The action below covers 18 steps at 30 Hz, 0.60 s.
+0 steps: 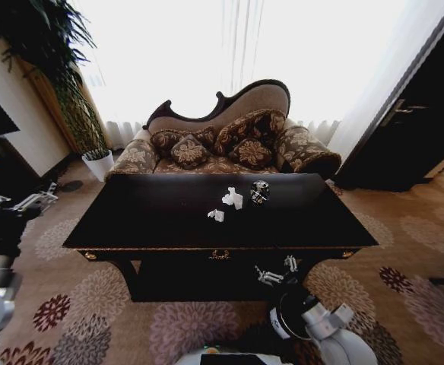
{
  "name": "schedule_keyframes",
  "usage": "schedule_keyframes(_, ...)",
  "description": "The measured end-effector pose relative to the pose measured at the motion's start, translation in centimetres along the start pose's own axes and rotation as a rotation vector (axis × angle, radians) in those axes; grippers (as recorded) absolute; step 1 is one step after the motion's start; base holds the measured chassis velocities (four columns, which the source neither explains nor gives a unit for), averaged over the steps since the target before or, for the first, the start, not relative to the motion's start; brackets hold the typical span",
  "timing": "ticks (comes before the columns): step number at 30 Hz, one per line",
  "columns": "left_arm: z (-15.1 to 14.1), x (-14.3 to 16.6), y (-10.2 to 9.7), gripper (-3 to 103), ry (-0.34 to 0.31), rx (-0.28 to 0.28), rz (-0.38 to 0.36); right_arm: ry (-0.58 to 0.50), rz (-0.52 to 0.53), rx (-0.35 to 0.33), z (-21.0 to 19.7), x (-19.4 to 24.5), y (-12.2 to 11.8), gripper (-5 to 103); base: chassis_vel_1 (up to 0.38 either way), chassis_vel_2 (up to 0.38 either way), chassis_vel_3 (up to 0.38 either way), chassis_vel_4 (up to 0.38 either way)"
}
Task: Move to the front of the table and place the trash on the table into the trash bin.
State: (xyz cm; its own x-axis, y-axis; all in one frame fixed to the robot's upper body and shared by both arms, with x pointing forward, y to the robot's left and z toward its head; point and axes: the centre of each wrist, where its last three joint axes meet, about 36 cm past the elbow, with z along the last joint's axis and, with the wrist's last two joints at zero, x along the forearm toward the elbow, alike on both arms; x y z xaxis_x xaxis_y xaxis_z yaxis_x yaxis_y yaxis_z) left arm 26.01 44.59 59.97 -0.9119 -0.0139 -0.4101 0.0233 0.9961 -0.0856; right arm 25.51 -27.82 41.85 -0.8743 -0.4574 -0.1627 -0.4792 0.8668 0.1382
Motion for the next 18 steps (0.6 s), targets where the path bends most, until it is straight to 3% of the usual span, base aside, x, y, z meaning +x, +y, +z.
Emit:
schedule_keyframes(12, -3.9, 2.3, 1.6, 100, -0.012, -0.08, -0.052, 0.003, 0.142, 0.142, -1.1, -7.9, -2.5, 100, 0.0, 0.0, 0.0, 0.0)
schedule_keyframes(18, -4.1, 2.4, 1.8, 100, 0.003, -0.091, -0.05, 0.039, 0.182, 0.214, -1.4, -9.9, -4.2, 100, 0.0, 0.0, 0.0, 0.0)
